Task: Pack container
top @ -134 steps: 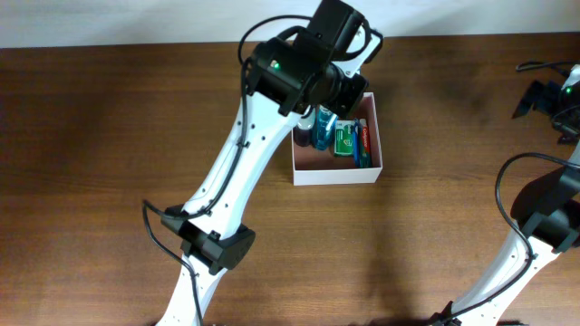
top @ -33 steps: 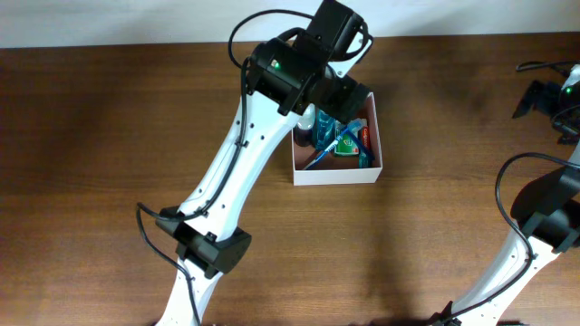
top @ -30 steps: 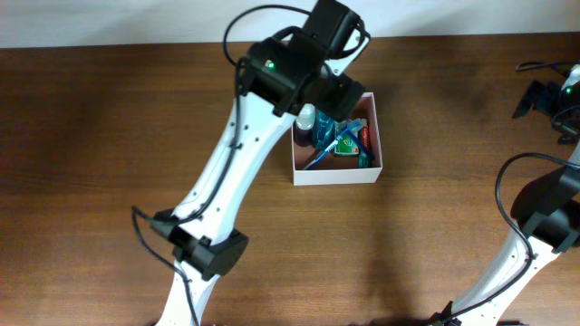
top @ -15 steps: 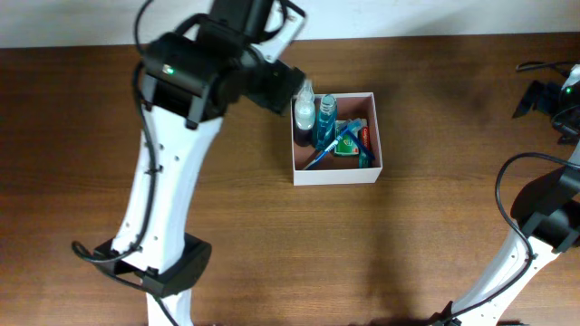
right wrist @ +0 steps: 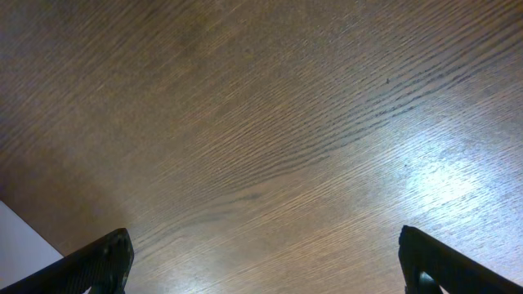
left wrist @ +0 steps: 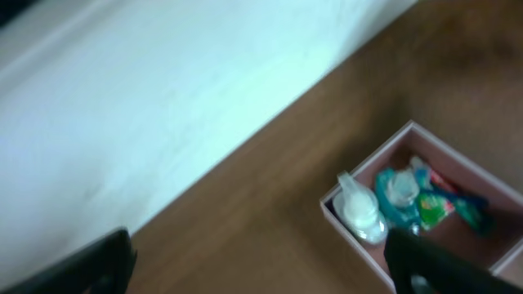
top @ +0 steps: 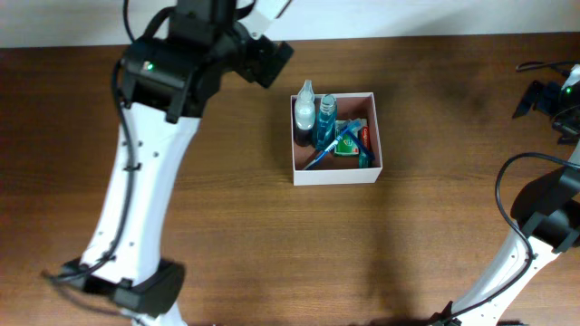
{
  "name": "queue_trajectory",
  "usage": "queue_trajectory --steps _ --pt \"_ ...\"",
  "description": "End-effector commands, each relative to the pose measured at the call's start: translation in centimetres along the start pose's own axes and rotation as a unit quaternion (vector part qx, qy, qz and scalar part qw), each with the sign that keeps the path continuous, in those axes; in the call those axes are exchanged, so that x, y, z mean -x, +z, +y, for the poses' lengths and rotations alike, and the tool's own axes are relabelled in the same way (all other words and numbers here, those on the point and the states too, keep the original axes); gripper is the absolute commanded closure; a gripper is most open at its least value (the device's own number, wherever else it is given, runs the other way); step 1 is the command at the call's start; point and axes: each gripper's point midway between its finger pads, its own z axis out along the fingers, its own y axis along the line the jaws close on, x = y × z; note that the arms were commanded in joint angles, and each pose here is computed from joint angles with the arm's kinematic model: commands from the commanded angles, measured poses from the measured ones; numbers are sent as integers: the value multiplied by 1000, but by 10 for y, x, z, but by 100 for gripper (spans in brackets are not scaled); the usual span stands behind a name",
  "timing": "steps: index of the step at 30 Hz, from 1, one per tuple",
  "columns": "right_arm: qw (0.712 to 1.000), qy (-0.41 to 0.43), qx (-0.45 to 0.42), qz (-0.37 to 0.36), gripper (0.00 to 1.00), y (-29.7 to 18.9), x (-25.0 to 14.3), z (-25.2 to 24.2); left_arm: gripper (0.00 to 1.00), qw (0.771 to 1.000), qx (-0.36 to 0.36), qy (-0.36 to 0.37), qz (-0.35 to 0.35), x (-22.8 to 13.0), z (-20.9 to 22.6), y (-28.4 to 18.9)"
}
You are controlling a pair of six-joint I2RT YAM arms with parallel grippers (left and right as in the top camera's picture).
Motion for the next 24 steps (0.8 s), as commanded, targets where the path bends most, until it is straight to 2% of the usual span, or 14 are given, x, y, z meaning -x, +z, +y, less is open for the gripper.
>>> queue_trajectory --steps 1,6,11,17,24 --pt "1000 -1 4 -14 1 -12 0 4 0 999 -45 -5 -28 -17 -1 -7" --pt "1000 -1 4 -14 1 -12 0 4 0 996 -66 -23 -49 -51 1 -1" --pt "1000 -1 4 -14 1 -12 0 4 1 997 -52 -34 -48 -85 -2 -12" --pt "1000 -1 4 -14 1 -12 0 4 1 989 -5 -126 -78 -120 12 -36" --pt "1000 -1 4 -14 1 -12 0 4 0 984 28 -110 -136 -152 -7 -60"
